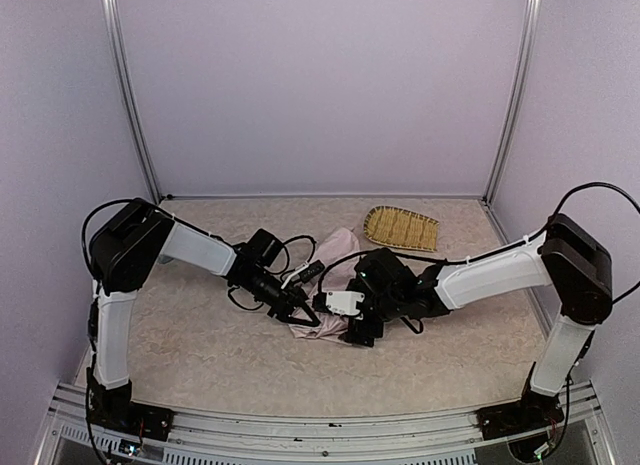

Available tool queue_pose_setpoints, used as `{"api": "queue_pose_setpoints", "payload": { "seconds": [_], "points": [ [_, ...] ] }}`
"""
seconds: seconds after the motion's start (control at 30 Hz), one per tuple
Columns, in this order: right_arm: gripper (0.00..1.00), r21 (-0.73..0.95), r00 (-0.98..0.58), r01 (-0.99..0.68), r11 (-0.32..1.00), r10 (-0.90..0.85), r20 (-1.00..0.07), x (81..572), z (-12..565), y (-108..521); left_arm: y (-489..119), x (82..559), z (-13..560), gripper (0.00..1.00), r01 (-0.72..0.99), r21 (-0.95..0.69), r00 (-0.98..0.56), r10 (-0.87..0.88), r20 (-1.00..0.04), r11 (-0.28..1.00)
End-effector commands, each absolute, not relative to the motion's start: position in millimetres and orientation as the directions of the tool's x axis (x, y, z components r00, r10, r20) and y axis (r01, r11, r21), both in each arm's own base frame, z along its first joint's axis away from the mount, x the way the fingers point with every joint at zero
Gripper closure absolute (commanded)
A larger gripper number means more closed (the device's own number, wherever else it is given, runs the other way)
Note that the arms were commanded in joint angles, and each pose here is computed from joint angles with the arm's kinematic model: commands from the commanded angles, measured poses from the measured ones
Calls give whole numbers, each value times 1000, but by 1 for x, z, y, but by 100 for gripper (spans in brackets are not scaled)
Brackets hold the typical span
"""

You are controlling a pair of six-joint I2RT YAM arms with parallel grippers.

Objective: Put away the umbrella

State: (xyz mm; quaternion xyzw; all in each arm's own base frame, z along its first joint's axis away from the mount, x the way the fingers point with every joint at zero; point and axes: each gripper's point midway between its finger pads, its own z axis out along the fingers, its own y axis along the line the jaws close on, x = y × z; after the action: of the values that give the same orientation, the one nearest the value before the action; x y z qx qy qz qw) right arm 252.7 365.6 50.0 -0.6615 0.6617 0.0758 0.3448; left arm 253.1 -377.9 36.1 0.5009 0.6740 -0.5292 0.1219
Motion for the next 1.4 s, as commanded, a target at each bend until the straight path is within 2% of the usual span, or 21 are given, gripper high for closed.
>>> {"api": "queue_pose_setpoints", "payload": {
  "seconds": [0.0, 0.1, 0.17, 0.23, 0.33, 0.43, 0.53, 0.63, 0.7, 0.8, 0.9, 1.1, 1.17, 1.2, 1.37],
  "points": [
    [17, -384, 148, -918, 98, -814, -562, 258, 52, 385, -346, 224, -22, 100, 646, -750, -625, 661, -415, 140],
    [40, -370, 134, -924, 96, -825, -548, 256, 42, 388, -349, 227, -21, 98, 640, -755, -632, 656, -412, 142],
    [54, -356, 121, -929, 101, -826, -550, 254, 39, 388, -352, 230, -12, 88, 649, -750, -628, 644, -437, 124],
    [61, -348, 117, -932, 104, -822, -558, 252, 39, 387, -357, 239, 0, 74, 689, -715, -614, 619, -490, 119],
    [68, -331, 110, -938, 100, -821, -561, 248, 35, 383, -364, 258, 27, 59, 785, -608, -560, 558, -613, 119],
    [74, -214, 42, -971, 104, -809, -586, 242, 32, 382, -366, 274, 68, 49, 878, -463, -465, 455, -760, 124],
    [77, -62, -41, -993, 101, -786, -617, 231, 29, 379, -361, 276, 121, 47, 971, -218, -238, 310, -920, 98],
    [78, 74, -120, -993, 95, -767, -630, 222, 27, 373, -347, 250, 138, 47, 997, -21, -40, 245, -969, 81],
    [78, 194, -179, -979, 68, -749, -638, 214, 29, 371, -344, 228, 140, 47, 992, 122, 111, 250, -962, 30],
    [78, 351, -266, -935, 42, -738, -620, 205, 25, 366, -353, 203, 124, 42, 943, 332, 321, 353, -879, -30],
    [79, 448, -312, -894, 14, -737, -600, 202, 25, 366, -363, 197, 108, 39, 899, 431, 417, 454, -788, -78],
    [79, 592, -368, -804, -52, -738, -566, 187, 22, 364, -371, 202, 73, 36, 907, 397, 403, 554, -729, -138],
    [79, 616, -373, -785, -66, -744, -555, 182, 21, 362, -373, 211, 58, 23, 916, 380, 378, 605, -701, -131],
    [79, 628, -377, -774, -74, -743, -553, 179, 23, 361, -373, 214, 53, 20, 916, 382, 370, 626, -686, -124],
    [78, 651, -377, -749, -121, -730, -570, 172, 33, 363, -375, 217, 41, 18, 914, 384, 373, 653, -659, -134]
  ]
}}
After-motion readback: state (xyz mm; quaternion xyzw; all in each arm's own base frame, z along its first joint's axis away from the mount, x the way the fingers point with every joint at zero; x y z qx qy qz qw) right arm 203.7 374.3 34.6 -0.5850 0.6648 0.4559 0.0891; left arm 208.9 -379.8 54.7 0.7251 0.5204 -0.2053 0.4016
